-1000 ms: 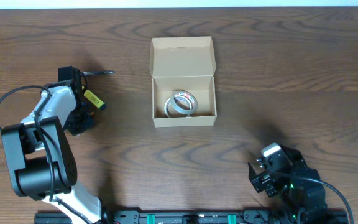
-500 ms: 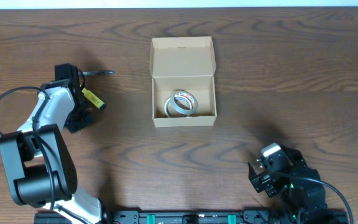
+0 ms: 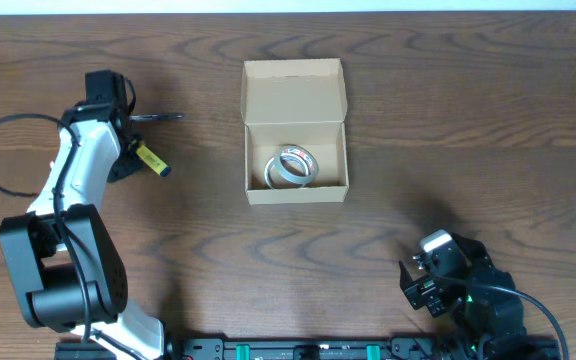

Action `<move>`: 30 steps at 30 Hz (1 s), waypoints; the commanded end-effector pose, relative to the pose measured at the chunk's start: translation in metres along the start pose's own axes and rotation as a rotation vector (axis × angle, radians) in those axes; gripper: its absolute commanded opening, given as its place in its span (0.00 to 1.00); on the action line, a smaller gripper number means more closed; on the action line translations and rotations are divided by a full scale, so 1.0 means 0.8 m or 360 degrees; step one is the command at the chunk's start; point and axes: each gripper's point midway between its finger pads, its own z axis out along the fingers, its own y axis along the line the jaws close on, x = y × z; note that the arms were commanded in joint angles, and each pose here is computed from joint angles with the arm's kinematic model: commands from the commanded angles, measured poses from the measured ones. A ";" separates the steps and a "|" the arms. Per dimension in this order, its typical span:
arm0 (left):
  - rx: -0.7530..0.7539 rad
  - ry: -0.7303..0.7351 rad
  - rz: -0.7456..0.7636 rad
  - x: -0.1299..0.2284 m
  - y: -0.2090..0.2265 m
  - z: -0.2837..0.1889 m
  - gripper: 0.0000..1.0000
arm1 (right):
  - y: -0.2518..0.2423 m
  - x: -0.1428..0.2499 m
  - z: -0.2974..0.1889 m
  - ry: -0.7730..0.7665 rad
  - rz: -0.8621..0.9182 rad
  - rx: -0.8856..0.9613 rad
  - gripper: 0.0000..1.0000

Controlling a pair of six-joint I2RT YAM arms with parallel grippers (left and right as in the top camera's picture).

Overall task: Pack container
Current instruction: 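Carry the correction tape dispenser with the left gripper into the box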

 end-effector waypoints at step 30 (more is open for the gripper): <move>0.0596 0.0503 0.0920 0.208 -0.033 -0.195 0.41 | -0.003 0.001 0.000 0.0000 0.0013 0.0022 0.99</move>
